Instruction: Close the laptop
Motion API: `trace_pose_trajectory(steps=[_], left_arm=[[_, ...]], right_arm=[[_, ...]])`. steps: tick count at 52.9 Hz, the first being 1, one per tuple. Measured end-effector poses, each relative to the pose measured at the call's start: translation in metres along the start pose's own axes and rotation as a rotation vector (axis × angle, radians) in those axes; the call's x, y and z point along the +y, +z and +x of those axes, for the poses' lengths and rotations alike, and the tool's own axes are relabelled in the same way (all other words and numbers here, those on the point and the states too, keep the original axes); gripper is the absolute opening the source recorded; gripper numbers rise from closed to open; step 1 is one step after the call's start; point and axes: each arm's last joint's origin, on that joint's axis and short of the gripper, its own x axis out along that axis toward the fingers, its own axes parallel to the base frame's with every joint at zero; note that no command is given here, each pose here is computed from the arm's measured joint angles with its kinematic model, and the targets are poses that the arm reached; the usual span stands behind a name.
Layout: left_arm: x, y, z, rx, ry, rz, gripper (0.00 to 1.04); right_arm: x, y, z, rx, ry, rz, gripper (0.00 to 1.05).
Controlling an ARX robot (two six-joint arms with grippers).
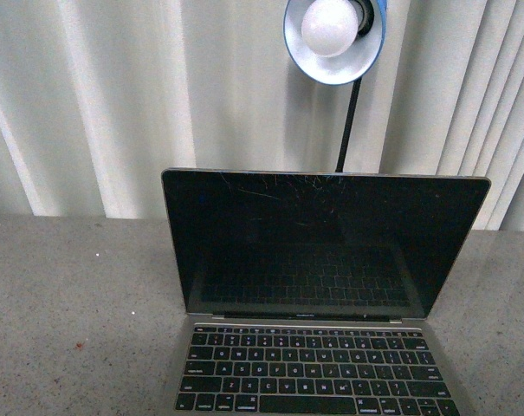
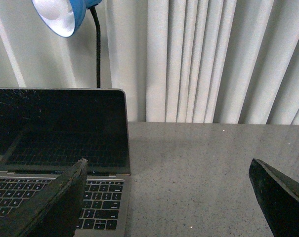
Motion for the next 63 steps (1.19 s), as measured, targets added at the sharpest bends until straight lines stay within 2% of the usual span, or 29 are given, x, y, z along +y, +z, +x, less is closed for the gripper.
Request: trace_pose_trajectory(steps=[63], left_arm=[[0.0, 0.0, 0.0, 0.0, 0.0, 0.0, 0.98]], right_arm=[[0.0, 0.0, 0.0, 0.0, 0.0, 0.0, 0.97]])
